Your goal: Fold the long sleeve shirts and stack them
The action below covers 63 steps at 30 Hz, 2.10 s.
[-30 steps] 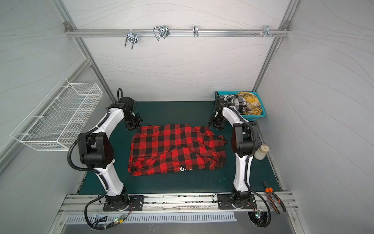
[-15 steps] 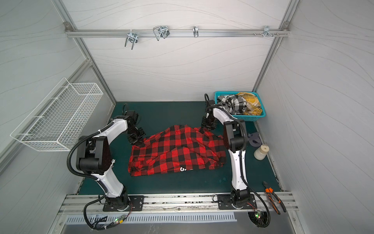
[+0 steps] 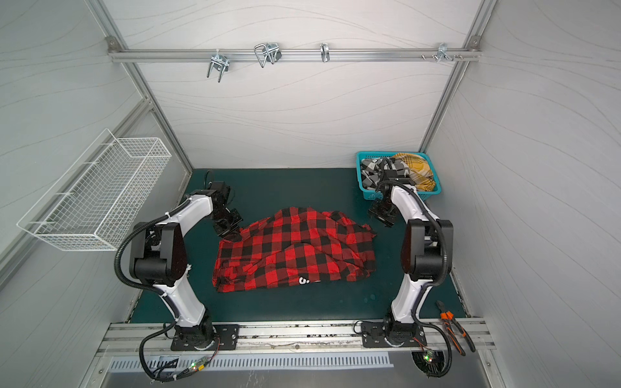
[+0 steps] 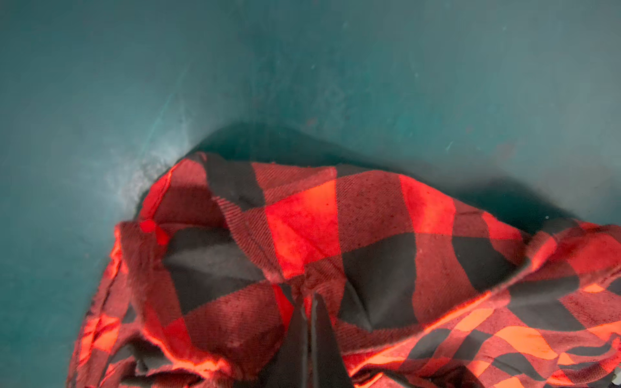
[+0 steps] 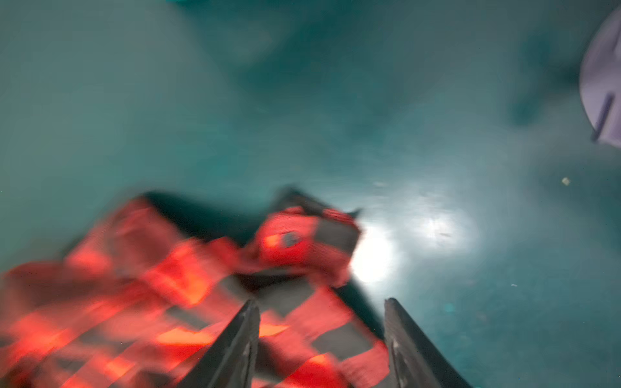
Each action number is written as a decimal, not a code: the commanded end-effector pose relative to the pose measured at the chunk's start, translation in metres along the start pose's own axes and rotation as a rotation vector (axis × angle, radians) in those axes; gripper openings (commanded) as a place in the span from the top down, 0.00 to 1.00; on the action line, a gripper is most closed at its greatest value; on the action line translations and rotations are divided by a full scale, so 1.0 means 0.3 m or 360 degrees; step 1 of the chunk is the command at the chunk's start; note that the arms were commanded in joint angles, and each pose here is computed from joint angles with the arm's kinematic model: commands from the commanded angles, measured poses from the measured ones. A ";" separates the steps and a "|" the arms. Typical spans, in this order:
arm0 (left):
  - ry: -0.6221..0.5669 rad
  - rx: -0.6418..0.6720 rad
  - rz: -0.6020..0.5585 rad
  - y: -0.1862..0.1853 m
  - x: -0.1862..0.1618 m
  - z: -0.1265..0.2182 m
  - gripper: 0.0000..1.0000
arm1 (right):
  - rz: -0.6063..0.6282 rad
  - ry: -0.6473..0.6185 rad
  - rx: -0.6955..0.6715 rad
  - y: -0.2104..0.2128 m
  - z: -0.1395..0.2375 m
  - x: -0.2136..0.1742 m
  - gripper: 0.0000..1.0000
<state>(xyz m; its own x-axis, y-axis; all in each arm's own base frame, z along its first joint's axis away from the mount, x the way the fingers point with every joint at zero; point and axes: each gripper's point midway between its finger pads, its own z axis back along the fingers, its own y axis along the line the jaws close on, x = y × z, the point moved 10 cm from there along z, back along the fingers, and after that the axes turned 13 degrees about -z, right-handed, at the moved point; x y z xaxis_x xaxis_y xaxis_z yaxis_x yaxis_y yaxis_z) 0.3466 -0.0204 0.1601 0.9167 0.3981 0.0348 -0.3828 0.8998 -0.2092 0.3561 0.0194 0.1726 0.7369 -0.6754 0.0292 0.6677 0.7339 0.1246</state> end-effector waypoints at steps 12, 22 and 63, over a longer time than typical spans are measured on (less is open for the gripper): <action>0.0009 0.0000 -0.0049 -0.013 0.036 -0.018 1.00 | -0.0049 0.0143 -0.0012 -0.002 -0.201 -0.008 0.84; 0.0025 0.0024 -0.0052 -0.007 0.040 -0.046 1.00 | 0.0293 -0.0488 0.0325 0.197 0.296 0.066 1.00; 0.0060 -0.0269 0.0323 0.032 0.346 -0.098 1.00 | 0.0792 -0.0063 0.0346 0.475 0.036 -0.047 0.45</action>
<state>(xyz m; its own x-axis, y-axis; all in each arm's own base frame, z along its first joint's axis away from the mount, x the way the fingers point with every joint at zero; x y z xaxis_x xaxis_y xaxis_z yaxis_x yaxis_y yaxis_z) 0.4399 0.0245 0.1358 0.8261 0.5625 -0.0324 -0.5349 0.7649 -0.3590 0.4324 0.1390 0.2421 0.9240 -0.2759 0.2647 0.1522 0.9006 0.4072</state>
